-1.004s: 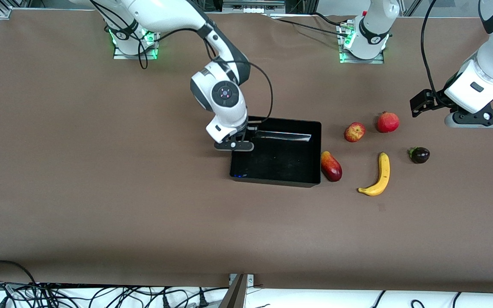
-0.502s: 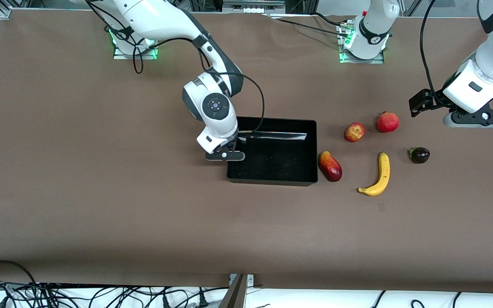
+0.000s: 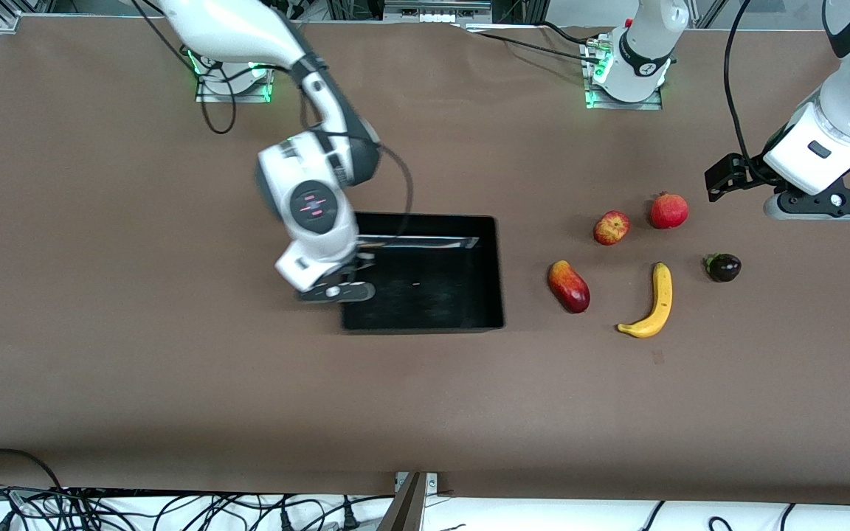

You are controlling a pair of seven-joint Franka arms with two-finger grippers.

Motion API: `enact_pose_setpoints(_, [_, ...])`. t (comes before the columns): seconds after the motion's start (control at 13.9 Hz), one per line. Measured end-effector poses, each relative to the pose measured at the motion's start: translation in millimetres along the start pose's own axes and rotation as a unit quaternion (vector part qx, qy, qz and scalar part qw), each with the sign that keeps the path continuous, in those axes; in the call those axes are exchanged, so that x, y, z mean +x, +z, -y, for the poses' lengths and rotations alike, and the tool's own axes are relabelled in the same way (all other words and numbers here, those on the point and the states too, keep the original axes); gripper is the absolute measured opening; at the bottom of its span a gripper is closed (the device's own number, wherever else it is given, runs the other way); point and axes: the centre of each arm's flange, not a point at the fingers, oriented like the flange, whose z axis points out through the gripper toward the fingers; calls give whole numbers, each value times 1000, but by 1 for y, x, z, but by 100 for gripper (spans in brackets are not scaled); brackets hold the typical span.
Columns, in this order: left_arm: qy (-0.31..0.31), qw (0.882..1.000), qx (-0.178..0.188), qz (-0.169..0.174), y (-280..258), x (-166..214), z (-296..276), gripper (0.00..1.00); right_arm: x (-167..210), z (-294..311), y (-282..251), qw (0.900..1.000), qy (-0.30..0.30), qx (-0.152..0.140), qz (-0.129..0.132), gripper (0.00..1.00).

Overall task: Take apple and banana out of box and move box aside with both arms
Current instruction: 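Slide the black tray with the right gripper away from the fruits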

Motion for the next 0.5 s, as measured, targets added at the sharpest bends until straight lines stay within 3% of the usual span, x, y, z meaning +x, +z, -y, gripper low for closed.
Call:
enact_pose_setpoints(0.22, [0, 1000, 0, 0, 0, 0, 0, 100, 12, -88, -8, 999, -22, -18, 18, 4])
enact_pose_setpoints(0.5, [0, 1000, 0, 0, 0, 0, 0, 100, -2, -193, 5, 999, -20, -21, 40, 4])
